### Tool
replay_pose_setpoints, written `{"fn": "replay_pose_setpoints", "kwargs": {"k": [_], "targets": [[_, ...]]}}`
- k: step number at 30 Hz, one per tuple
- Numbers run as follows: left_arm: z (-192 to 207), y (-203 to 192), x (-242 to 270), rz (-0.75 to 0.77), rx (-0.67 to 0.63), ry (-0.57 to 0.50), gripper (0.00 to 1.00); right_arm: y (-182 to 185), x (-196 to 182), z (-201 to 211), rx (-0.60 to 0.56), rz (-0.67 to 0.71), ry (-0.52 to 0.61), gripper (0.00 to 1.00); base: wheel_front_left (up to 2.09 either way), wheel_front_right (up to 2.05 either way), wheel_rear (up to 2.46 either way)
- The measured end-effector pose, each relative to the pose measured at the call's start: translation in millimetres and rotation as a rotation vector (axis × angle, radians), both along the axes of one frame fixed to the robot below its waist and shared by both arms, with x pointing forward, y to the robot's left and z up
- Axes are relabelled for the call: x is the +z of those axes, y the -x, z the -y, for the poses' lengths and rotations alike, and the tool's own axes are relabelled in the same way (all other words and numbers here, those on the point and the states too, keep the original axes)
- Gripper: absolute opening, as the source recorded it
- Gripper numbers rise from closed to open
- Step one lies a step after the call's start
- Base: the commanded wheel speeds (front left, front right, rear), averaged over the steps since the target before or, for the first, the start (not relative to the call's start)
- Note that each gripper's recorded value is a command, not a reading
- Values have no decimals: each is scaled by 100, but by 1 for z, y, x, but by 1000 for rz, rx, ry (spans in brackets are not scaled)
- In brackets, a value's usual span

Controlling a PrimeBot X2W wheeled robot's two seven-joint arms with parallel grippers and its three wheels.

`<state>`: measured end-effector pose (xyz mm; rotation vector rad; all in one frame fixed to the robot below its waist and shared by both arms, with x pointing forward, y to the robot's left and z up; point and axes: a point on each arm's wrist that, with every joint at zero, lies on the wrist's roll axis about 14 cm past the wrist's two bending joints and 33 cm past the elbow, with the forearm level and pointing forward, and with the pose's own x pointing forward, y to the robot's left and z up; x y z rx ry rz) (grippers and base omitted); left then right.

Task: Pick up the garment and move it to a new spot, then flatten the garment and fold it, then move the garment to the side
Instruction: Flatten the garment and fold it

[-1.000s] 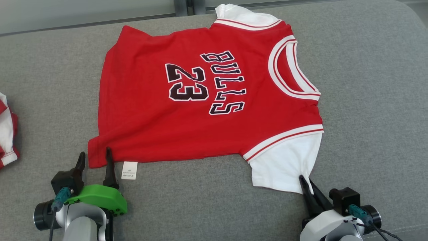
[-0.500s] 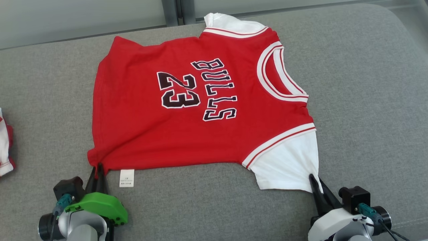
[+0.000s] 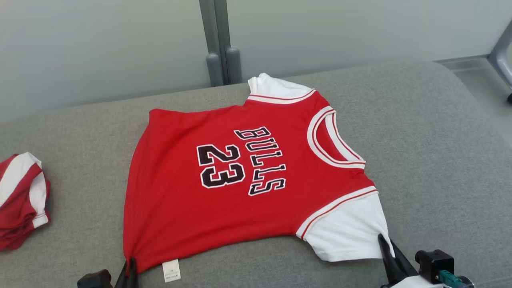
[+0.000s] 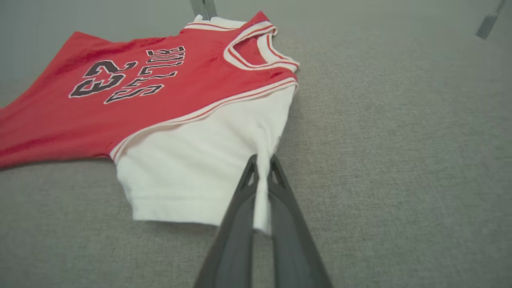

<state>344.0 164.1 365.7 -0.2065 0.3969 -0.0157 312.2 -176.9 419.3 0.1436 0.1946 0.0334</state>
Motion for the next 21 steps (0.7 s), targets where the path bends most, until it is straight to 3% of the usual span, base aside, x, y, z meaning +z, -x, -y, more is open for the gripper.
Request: {"fn": "replay_pose_setpoints", "kwargs": {"k": [6, 11, 16, 21], "targets": [[5, -21, 61, 213, -17, 12, 0, -11, 63, 5, -22, 213, -37, 0, 0, 0, 0], [13, -57, 121, 396, -54, -10, 0, -43, 128, 6, -5, 407, -12, 0, 0, 0, 0], [30, -95, 139, 421, -146, -65, 0, -80, 157, 1, 62, 475, 49, 0, 0, 0, 0], [46, -161, 184, 486, -236, -156, 0, -140, 187, -2, 130, 522, 129, 0, 0, 0, 0]]}}
